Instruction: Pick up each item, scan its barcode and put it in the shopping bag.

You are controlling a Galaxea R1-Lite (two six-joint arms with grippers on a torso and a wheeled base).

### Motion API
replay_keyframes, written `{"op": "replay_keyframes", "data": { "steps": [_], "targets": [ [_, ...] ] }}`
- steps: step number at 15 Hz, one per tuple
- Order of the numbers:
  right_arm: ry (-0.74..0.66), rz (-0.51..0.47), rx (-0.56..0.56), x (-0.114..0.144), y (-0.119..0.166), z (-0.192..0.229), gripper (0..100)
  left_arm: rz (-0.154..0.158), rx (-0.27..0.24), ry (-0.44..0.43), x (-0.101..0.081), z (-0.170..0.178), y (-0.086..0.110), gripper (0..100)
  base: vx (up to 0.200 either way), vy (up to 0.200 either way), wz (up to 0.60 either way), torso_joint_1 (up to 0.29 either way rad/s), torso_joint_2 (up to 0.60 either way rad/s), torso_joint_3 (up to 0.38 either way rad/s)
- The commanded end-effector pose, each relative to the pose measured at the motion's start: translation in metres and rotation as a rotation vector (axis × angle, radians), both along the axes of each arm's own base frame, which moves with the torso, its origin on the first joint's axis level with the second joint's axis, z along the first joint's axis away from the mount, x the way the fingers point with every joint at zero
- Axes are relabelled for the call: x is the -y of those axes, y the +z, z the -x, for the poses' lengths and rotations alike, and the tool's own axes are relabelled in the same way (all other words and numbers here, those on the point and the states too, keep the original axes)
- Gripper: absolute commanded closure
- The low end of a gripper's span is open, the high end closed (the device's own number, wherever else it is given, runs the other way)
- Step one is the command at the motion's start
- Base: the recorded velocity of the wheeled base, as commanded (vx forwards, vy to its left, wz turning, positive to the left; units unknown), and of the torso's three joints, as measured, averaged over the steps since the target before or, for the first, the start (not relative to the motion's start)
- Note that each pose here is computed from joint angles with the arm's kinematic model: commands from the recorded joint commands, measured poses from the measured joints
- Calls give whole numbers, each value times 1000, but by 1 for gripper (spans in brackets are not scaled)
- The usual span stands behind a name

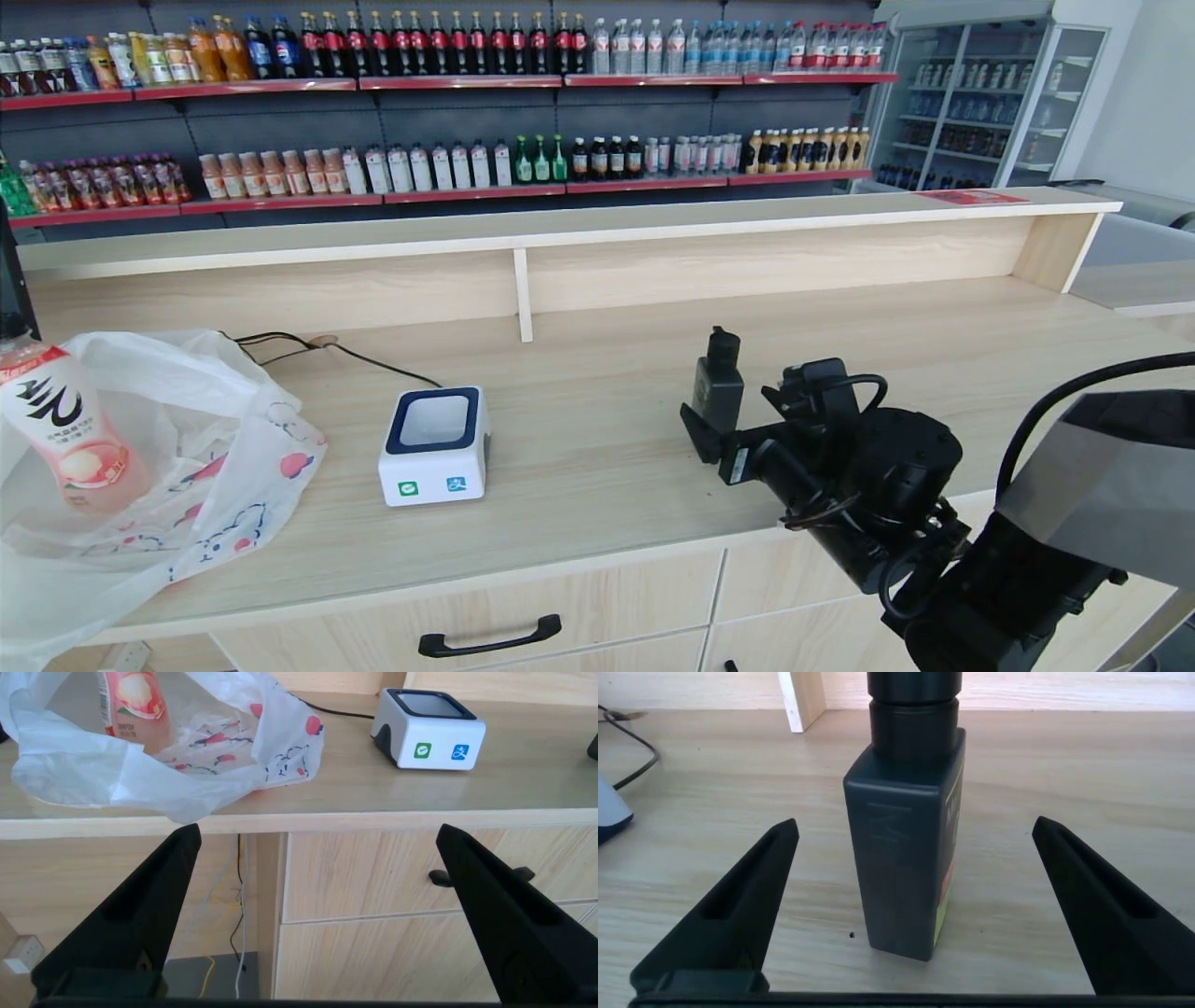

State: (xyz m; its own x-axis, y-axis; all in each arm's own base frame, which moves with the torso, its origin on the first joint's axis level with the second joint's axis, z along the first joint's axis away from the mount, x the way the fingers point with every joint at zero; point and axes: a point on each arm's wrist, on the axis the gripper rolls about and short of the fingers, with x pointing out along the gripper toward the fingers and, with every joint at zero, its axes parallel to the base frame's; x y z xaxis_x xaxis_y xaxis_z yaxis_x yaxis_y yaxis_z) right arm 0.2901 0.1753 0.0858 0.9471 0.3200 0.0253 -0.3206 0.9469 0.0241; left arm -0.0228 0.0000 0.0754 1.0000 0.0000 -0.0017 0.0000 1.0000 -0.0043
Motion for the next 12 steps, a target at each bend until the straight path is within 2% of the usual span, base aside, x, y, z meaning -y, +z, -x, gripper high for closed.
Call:
{"op": "replay_keyframes", "data": {
  "steps": [1, 12],
  "targets": [
    [1, 9, -16, -5, -12, -8, 0, 0, 0, 0, 0, 0, 0, 0, 0, 0, 0, 0, 0, 0],
    [-15, 19, -28, -9, -28, -24, 0, 0, 0, 0, 0, 0, 0, 0, 0, 0, 0, 0, 0, 0]
  ]
}}
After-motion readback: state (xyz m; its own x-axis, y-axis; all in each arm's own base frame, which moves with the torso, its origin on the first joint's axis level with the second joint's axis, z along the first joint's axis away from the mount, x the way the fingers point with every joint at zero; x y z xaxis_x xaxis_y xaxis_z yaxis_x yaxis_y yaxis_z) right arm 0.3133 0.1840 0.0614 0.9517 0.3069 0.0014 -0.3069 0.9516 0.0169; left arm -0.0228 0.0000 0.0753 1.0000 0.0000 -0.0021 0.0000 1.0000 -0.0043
